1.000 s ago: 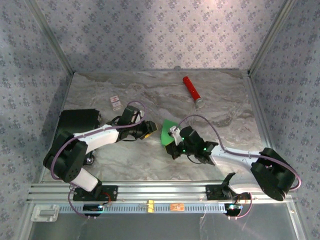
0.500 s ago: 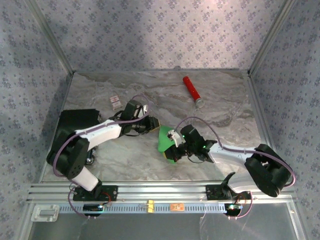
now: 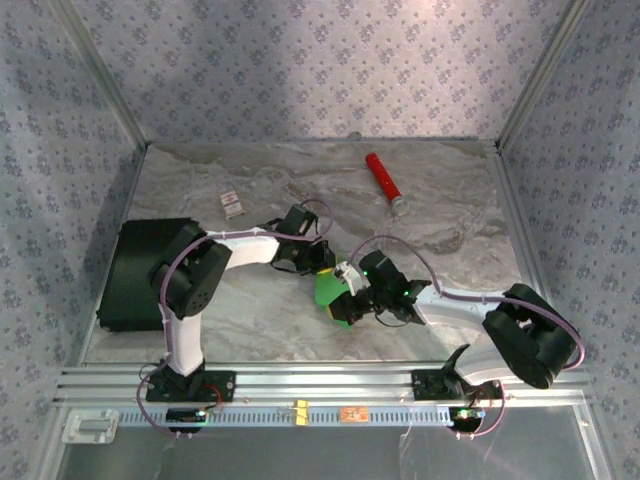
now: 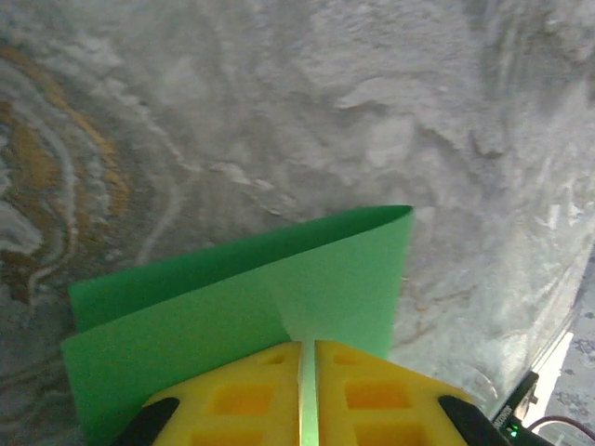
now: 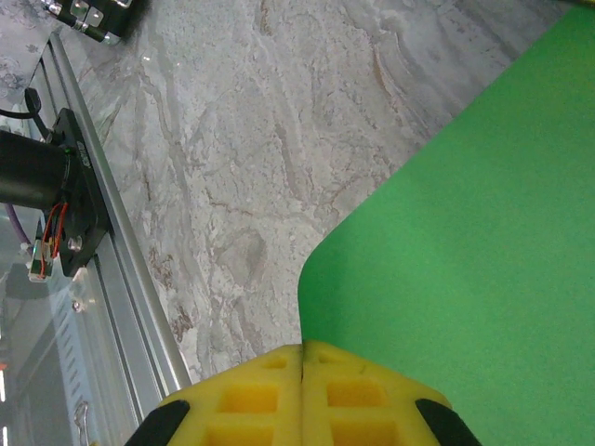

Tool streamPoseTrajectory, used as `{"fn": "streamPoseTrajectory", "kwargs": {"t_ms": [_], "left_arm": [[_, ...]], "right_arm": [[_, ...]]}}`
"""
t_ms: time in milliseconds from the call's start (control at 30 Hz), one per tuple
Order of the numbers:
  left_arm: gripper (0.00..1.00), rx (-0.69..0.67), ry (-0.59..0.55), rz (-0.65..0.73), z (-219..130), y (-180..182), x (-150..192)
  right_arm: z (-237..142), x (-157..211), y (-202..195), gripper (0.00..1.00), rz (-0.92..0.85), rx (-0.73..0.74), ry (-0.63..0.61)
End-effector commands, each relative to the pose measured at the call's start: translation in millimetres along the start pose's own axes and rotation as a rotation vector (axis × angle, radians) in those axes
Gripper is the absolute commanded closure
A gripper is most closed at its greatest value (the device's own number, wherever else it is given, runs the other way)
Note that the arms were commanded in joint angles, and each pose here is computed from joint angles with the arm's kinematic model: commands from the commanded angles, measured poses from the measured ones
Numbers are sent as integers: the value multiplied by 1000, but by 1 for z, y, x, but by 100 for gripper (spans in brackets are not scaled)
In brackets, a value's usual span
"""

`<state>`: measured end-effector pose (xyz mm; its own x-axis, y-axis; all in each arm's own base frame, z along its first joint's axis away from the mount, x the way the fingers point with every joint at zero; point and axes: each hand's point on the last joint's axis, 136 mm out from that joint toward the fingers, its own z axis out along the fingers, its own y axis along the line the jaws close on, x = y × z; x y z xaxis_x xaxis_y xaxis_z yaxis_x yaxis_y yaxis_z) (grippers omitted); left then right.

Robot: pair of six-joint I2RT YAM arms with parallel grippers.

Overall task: Fold a paper plane with a square sheet of paper (pick it up from the middle)
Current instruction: Third fold the triangle at the center of the table.

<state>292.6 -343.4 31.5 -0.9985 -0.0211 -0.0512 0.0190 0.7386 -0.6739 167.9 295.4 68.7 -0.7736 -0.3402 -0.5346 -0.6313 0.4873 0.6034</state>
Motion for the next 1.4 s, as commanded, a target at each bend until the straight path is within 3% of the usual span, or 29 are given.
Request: {"fn": "streamPoseTrajectory", "kwargs": {"t_ms": [0, 267, 800, 1367], "left_arm": [[89, -33, 39, 26, 5, 4, 4], [89, -102, 81, 22, 16, 28, 16], [89, -107, 77, 22, 15, 28, 17], [89, -102, 71, 22, 15, 25, 15]], "right_arm": [[2, 1, -3, 94, -2, 18, 12], [-2, -2, -29, 94, 30, 147, -9], [-11, -11, -70, 94, 52, 395, 4], [-9, -1, -68, 94, 68, 408, 63]]}}
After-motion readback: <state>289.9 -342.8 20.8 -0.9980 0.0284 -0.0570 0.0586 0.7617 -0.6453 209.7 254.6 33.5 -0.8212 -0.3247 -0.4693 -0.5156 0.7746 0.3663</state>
